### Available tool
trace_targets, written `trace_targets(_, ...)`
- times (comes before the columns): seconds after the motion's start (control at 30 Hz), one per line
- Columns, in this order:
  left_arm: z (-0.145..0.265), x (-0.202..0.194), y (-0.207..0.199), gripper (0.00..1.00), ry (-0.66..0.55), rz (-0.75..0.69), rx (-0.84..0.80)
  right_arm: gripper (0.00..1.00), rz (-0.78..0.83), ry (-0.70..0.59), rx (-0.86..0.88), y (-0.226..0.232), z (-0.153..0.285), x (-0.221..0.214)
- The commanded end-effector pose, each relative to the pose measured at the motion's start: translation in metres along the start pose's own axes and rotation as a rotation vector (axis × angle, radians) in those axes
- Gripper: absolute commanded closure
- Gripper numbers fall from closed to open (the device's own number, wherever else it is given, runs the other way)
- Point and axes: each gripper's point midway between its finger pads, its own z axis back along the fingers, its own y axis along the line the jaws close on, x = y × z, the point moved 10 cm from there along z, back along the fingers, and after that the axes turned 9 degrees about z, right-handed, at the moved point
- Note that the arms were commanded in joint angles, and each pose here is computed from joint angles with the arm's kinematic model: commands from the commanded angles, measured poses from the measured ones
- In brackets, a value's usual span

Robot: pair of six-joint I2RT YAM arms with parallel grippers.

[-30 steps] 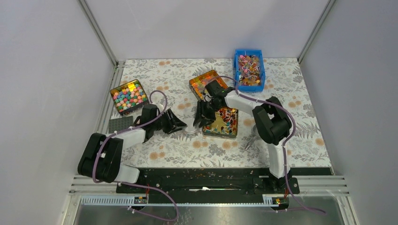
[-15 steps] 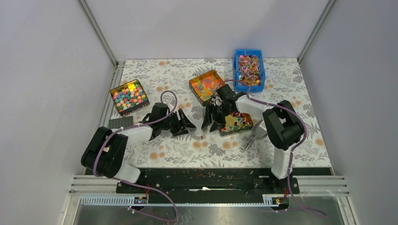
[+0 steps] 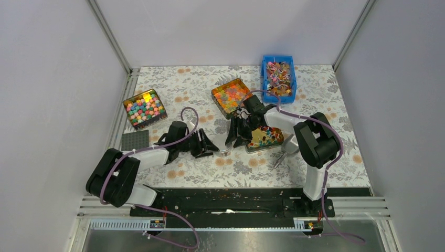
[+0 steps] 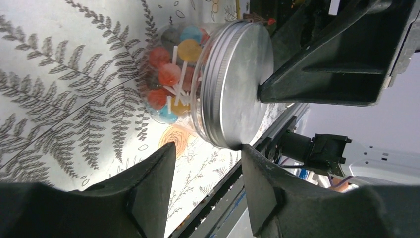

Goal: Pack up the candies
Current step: Pick up the packing bottle from the center of the board.

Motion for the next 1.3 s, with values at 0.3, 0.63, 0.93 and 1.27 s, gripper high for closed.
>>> trace_targets(0.3, -0.008, 0.006, -0.001, 0.46, -0.046, -0.086, -0.002, 0.46, -0.065, 0.091, -0.192, -0.034, -0.016, -0.027)
trace_targets(0.63, -0.025, -0.006, 0.025, 0.8, 0.045, -0.067, 0.064, 0.61, -0.087, 0.102, -0.191, -0.035, -0.017, -0.03)
trace_targets(0.93, -0.027, 0.002, 0.015, 0.68, 0.033, -0.125, 0.08, 0.75, -0.103, 0.128, -0.188, -0.041, -0.016, -0.04)
trace_targets(1.27, 0.025, 0.017, -0.037, 0.15, -0.168, -0.542, 0.011, 0.32, 0.002, 0.021, -0.112, -0.009, 0.01, -0.022)
